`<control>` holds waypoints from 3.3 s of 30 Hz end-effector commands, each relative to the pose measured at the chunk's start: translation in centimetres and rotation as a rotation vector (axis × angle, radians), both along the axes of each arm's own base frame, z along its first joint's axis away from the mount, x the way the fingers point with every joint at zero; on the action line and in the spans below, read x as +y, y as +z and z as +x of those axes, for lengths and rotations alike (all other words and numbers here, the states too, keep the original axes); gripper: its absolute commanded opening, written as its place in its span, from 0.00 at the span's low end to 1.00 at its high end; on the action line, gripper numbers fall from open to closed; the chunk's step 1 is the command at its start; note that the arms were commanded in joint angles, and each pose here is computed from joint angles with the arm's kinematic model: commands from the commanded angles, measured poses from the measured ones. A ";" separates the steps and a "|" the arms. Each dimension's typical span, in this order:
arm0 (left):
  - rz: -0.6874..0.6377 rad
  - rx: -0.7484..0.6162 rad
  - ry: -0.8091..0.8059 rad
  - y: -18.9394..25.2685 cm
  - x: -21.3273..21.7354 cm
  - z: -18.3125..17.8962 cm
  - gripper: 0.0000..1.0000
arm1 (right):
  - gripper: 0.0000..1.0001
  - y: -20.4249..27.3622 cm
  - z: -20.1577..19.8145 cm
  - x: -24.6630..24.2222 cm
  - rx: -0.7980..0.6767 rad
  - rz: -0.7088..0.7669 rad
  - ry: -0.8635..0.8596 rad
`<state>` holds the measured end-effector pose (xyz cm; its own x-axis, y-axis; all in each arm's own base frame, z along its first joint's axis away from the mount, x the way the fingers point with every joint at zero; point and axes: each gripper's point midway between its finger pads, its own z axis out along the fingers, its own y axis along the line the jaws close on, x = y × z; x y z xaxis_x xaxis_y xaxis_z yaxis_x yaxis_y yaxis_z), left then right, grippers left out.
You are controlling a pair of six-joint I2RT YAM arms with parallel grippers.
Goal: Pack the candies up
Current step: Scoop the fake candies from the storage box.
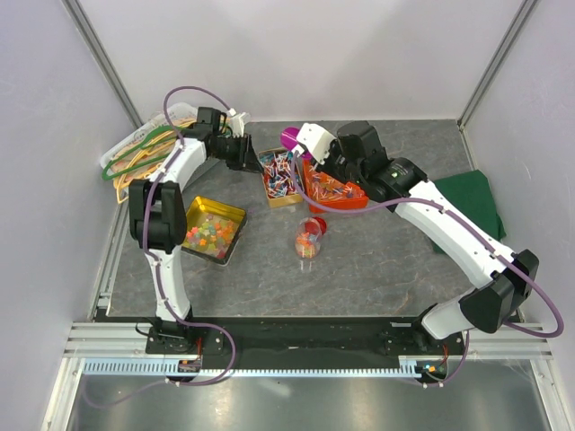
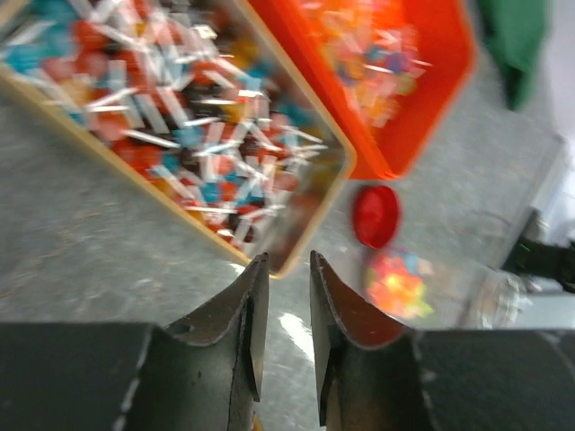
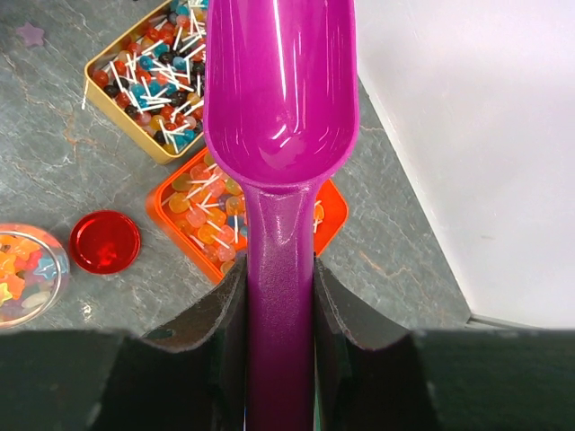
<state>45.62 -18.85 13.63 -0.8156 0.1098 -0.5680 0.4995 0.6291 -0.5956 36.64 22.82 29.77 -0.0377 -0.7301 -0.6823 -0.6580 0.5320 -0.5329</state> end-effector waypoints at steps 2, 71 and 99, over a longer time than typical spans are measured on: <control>0.153 -0.051 0.181 -0.9 1.0 4.1 0.33 | 0.00 2.1 0.1 -0.6 -0.062 0.031 -0.017; 0.583 -0.397 -0.123 -3.6 -2.7 5.0 0.02 | 0.00 -8.3 6.2 3.0 -0.110 -0.954 0.267; 0.473 -0.454 -0.170 -0.1 -5.4 0.9 0.02 | 0.00 -13.9 3.4 5.0 0.056 -1.258 0.577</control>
